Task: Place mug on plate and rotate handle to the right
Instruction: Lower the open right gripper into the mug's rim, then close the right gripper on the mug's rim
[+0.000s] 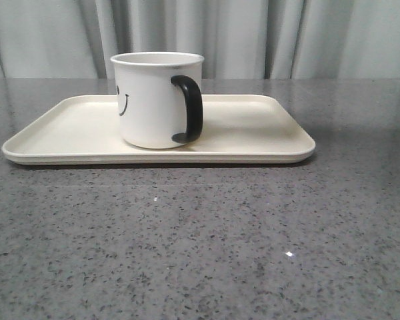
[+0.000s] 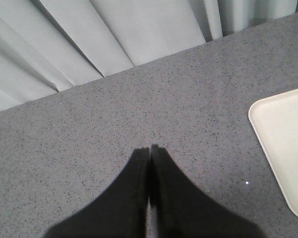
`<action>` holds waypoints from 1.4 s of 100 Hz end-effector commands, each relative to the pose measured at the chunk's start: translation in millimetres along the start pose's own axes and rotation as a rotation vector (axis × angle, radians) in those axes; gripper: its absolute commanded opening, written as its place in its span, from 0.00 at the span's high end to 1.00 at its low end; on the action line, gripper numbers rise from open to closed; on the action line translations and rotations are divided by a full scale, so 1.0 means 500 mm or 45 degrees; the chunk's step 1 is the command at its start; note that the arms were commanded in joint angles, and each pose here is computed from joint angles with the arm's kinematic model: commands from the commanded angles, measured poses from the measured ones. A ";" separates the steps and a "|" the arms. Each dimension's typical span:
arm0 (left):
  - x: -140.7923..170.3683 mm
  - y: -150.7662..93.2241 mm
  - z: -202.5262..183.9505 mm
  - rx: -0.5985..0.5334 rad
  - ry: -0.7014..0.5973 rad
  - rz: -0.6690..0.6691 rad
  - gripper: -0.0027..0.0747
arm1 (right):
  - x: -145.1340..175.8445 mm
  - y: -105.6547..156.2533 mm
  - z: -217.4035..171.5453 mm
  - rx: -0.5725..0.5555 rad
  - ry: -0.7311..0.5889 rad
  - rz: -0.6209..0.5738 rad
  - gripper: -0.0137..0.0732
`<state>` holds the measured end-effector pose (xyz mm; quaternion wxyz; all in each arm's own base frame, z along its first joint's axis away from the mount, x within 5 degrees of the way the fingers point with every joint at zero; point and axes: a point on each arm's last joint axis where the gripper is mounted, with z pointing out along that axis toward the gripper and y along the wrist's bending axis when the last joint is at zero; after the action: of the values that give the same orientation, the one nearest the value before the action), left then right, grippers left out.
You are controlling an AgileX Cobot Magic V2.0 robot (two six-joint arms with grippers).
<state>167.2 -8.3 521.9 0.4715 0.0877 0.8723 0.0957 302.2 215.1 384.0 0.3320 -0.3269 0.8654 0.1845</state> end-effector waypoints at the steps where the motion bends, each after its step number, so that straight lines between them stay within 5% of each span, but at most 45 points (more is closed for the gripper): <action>1: -0.006 0.008 -0.020 -0.024 -0.071 -0.022 0.99 | -0.029 0.008 -0.034 -0.013 -0.139 -0.005 0.29; 90: -0.006 0.008 -0.020 -0.024 -0.068 -0.022 0.99 | 0.002 -0.024 0.131 -0.030 0.060 0.056 0.30; 104: -0.006 0.008 -0.020 -0.024 -0.068 -0.022 0.99 | -0.001 -0.025 0.132 -0.025 0.041 0.056 0.45; 130: -0.006 0.008 -0.020 -0.024 -0.068 -0.022 0.99 | -0.008 -0.027 0.132 -0.011 -0.012 0.056 0.93; 140: -0.006 0.008 -0.020 -0.024 -0.068 -0.022 0.99 | -0.009 -0.027 0.132 -0.009 -0.019 0.056 0.92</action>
<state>167.2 -8.3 521.9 0.4715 0.0877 0.8723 0.0957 347.8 244.9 302.0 0.2676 -0.3127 0.8935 0.1797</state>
